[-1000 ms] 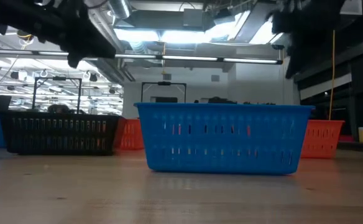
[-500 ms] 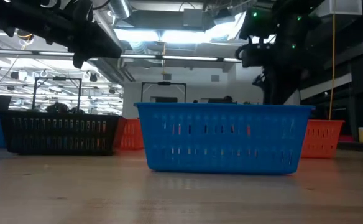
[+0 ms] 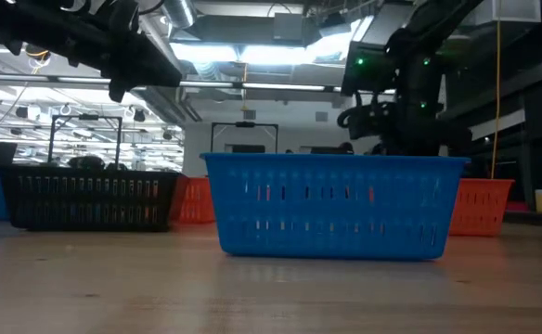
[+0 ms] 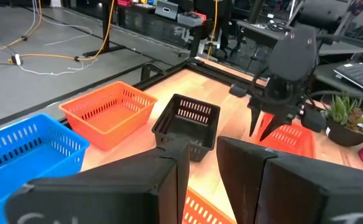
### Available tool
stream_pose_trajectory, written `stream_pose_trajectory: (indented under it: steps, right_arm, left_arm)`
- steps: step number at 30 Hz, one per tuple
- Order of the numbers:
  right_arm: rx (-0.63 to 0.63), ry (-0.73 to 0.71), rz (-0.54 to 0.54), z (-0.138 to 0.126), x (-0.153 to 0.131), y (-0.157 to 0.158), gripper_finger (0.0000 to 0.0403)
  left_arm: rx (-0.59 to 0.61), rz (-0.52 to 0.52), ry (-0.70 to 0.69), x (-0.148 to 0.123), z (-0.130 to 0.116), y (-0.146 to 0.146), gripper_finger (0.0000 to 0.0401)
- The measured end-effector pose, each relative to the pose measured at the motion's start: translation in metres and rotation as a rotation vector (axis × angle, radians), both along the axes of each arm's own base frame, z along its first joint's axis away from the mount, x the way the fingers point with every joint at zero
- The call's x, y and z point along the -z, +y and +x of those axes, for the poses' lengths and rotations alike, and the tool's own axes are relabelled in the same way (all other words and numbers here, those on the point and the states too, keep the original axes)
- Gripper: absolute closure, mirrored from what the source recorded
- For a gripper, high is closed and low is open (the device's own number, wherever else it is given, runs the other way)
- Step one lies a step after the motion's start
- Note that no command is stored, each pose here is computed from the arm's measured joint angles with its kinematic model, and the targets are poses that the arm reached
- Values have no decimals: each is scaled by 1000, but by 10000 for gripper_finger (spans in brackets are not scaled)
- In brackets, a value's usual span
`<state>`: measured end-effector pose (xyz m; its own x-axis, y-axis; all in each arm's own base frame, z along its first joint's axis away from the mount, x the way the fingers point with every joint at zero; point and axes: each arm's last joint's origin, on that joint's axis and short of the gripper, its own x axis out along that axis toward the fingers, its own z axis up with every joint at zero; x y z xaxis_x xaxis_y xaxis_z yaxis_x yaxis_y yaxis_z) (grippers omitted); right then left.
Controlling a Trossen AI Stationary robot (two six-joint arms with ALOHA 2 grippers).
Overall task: Stack baskets by color
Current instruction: Stack the bottom orange bin on the top orange bin
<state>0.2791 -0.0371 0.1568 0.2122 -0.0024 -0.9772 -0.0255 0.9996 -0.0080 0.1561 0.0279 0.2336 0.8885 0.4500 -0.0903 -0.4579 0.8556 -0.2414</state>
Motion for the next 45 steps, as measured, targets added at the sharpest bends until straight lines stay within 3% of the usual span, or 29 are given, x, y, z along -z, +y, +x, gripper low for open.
stream_pose_trajectory:
  steps: [5,9,15,20,26,31,37,45]
  right_arm:
    - [-57,2,-5,1,0,8,387]
    - [-42,-27,-55,-4,-21,12,399]
    - [-12,-127,-203,-10,-91,11,401]
    - [-5,-356,-437,-3,-151,-7,401]
    - [-28,-708,-623,21,-200,-55,402]
    - [-2,-707,-663,40,-200,-118,402]
    - [30,-592,-539,68,-165,-193,403]
    - [6,-424,-378,91,-133,-238,403]
  left_arm:
    - [0,0,3,0,0,0,328]
    - [0,-1,7,1,0,0,328]
    - [0,-1,8,1,0,0,328]
    - [0,-1,8,1,0,0,328]
    - [0,-1,9,1,0,0,328]
    - [0,-1,10,1,0,0,328]
    - [-1,-2,25,3,0,0,328]
    - [0,-3,33,3,0,0,328]
